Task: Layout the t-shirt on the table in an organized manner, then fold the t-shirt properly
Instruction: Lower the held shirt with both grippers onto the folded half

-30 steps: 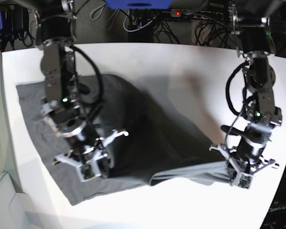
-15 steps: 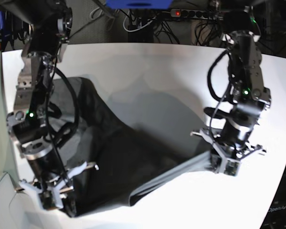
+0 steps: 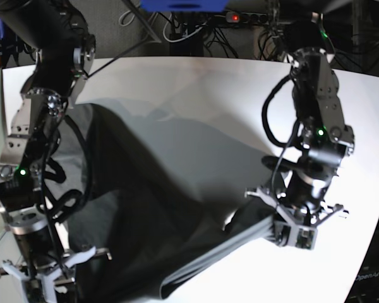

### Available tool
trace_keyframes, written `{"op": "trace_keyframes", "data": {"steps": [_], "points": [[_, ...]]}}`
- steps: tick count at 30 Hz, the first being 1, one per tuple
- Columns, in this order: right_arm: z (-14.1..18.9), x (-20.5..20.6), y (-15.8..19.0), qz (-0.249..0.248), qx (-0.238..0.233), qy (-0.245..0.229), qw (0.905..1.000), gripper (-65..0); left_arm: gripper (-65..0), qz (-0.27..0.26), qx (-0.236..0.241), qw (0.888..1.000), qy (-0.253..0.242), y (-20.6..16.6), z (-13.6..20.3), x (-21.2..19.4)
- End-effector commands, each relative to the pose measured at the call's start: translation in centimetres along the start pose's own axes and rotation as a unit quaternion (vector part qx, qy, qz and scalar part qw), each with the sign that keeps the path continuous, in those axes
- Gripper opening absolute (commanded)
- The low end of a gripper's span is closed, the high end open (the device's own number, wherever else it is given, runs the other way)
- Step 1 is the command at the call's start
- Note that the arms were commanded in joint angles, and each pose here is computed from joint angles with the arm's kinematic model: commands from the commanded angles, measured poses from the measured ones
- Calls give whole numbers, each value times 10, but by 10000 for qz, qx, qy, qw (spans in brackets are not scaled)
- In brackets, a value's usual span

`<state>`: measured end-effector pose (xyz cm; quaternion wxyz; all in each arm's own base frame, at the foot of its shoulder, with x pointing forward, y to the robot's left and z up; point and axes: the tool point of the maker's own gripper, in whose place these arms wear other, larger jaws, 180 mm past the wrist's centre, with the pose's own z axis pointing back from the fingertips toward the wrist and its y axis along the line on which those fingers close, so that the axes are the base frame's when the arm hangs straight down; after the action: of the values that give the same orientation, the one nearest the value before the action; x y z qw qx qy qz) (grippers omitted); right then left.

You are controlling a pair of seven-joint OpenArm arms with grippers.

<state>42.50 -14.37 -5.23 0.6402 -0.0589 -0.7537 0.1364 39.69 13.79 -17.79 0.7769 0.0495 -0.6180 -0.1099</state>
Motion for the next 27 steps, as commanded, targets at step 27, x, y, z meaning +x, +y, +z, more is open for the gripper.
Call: {"op": "trace_keyframes", "data": {"steps": [27], "points": [[22,144,-112,592,-1515,-1917,9679,-650,-646,-533,662,9656,-2458,-20,19,227]]}}
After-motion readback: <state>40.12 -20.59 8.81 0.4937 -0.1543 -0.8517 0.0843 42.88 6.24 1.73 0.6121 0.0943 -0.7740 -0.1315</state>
